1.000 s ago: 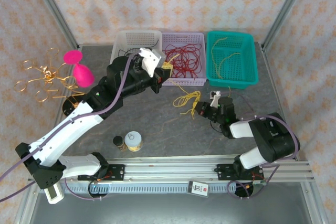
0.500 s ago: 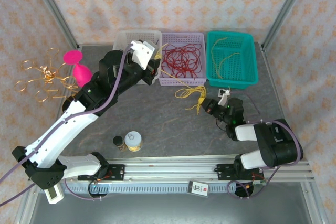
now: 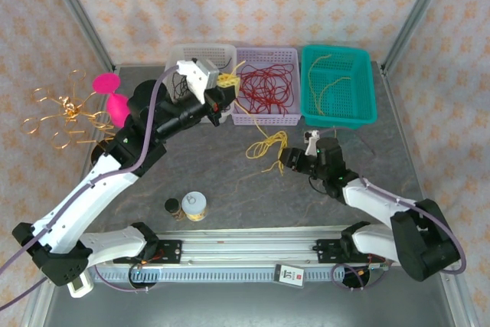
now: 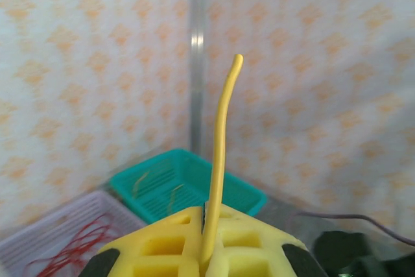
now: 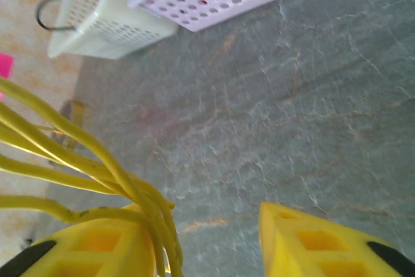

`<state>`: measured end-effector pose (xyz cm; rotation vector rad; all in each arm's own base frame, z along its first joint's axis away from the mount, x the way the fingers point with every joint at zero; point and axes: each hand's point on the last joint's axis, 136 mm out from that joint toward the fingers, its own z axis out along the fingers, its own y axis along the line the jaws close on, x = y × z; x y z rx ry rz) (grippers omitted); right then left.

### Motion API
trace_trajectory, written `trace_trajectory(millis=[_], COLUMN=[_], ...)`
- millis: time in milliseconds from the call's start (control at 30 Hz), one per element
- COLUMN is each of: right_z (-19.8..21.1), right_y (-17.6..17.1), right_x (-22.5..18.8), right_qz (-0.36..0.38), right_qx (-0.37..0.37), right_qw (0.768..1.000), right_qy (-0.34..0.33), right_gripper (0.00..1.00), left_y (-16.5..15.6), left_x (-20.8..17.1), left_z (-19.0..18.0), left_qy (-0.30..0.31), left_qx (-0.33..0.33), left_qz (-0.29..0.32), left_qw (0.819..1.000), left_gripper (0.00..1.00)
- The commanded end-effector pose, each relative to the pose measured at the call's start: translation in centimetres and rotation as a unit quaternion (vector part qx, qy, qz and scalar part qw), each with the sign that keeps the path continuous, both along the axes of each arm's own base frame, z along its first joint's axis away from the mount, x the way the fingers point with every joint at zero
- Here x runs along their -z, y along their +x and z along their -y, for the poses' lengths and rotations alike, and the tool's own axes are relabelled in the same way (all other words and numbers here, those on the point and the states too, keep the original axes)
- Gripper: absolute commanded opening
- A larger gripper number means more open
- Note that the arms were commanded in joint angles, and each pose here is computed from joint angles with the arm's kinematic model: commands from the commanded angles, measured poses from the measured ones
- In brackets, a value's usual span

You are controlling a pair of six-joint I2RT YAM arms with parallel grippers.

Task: Untangle the cables

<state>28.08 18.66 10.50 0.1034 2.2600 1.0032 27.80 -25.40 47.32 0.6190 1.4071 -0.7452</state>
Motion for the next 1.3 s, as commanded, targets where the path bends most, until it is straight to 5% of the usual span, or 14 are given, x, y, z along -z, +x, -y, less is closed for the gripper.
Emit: trace_trajectory(millis=[0,267,533,800,1000,1133,1267], right_z=[2.5,-2.1,-7.1,-10.8,-9.6,-7.7,-5.6], right_y=[-1.7,-4.2,-5.6,-1.7,3.3,5.6,4.3], right_x=[3.1,-4.6,-12.9,-17.9,-15.0,-7.4,-1.8], right_qz=[-0.052,0.041,0.256,0.419,0.378,0.291,0.228], right_qx=[0.017,-0.151,-0.190,-0.135,-0.006,0.062,0.082], right_qw=[0.994,0.987,0.947,0.897,0.925,0.951,0.964], right_qy=[-0.092,-0.020,-0.029,-0.019,-0.032,-0.089,-0.105], right_gripper=[0.46,0.62,0.64,0.64,0.45,0.26,0.23], left_y=[-3.5,-3.6,-3.0,-3.2,-3.4,-3.1,-3.1], left_x=[-3.0,1.2,1.7,1.0,-0.8,-5.8,-12.1], left_z=[0.9,1.5,1.9,2.1,1.7,-0.2,-3.0], left_qy=[-0.078,-0.064,-0.074,-0.086,-0.099,-0.134,-0.128], left_qx=[0.097,0.110,0.109,0.110,0.097,0.048,-0.026], left_qz=[0.044,-0.010,-0.026,-0.033,-0.019,0.031,0.097], left_qw=[0.991,0.992,0.991,0.990,0.990,0.989,0.987], left_gripper=[0.00,0.00,0.00,0.00,0.00,0.00,0.00])
